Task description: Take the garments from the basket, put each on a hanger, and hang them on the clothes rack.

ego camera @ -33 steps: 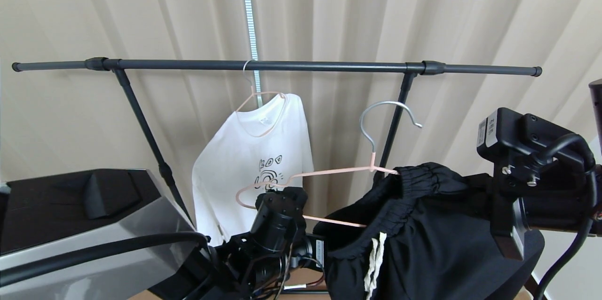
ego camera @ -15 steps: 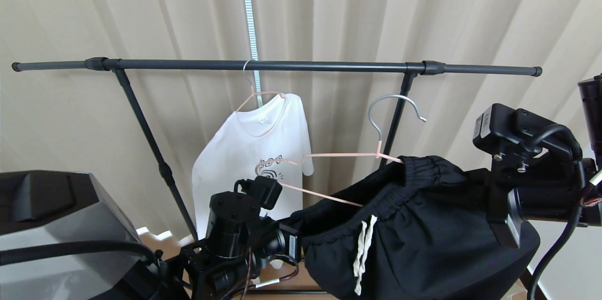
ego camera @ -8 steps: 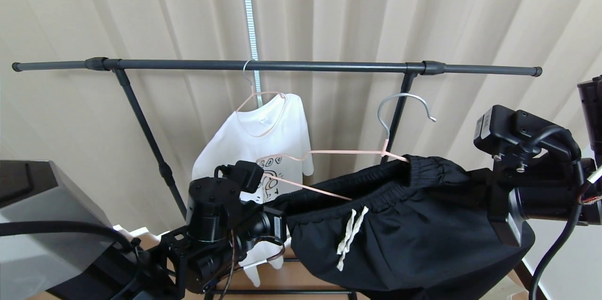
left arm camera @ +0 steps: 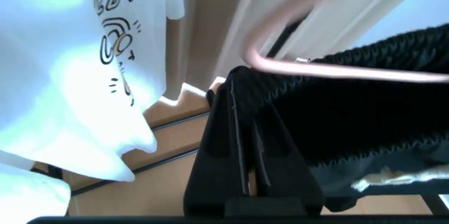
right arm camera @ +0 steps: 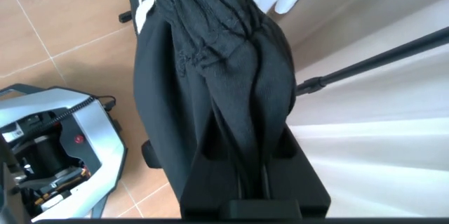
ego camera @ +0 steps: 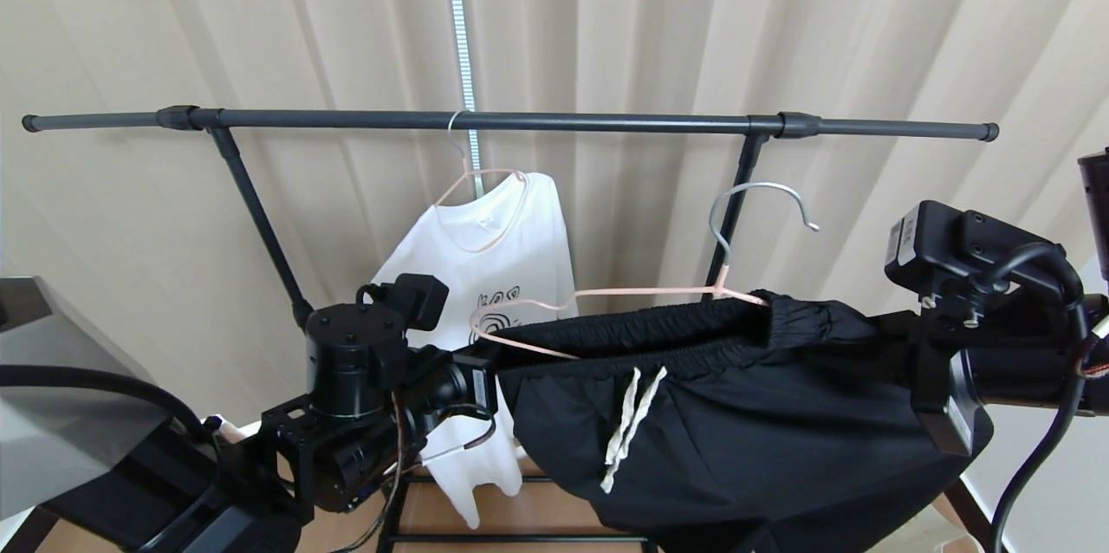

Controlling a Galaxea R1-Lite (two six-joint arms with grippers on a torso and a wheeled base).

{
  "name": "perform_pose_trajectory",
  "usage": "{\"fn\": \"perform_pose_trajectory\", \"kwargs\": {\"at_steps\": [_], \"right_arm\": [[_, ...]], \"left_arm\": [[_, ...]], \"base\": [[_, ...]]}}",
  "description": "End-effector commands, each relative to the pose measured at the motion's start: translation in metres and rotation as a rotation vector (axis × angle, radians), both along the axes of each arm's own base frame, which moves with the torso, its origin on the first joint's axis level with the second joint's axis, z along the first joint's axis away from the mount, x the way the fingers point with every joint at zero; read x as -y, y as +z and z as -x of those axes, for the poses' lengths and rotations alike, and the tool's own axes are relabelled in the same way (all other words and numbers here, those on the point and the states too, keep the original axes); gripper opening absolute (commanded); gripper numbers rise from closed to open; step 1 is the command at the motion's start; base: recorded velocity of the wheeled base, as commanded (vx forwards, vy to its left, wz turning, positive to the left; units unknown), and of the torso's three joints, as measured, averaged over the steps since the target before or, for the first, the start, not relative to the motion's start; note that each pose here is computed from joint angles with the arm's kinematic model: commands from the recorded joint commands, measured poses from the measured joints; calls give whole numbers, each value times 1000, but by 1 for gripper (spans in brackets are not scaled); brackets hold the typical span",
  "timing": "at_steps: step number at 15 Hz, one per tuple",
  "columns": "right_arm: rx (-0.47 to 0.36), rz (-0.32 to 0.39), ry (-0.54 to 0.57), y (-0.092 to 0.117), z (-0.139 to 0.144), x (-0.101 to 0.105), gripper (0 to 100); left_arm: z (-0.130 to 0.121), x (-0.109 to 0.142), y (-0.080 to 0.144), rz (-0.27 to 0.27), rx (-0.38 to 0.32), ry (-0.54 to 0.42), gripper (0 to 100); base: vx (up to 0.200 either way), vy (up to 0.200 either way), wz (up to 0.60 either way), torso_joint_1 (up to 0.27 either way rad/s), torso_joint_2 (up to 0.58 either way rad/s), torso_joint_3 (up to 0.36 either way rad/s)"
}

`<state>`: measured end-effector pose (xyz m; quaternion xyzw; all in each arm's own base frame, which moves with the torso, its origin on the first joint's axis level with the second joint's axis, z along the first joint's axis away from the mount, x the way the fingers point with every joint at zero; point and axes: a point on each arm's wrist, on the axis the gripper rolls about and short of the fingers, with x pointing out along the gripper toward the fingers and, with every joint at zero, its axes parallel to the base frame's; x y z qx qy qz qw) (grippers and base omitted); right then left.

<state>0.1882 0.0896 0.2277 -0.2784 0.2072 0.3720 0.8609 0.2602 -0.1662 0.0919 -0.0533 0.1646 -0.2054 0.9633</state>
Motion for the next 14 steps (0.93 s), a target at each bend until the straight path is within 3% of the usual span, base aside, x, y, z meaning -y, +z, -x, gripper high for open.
{"fn": "perform_pose_trajectory", "kwargs": {"at_steps": [1, 6, 9, 14], "right_arm": [[-1, 9, -7, -2, 0, 3, 0], [4, 51, 13, -8, 0, 5, 0], [-4, 58, 13, -10, -2, 4, 0], [-18, 80, -10, -15, -10, 8, 0]], "left_arm": [[-1, -5, 5, 5, 14, 17, 0], [-9, -16, 16, 5, 57, 49, 0], [-10, -18, 31, -22, 110, 44, 0], [-3, -22, 64, -55, 94, 38, 0]], "base": [[0, 0, 0, 0, 0, 0], [0, 0, 0, 0, 0, 0], [0, 0, 0, 0, 0, 0], [0, 0, 0, 0, 0, 0]]}}
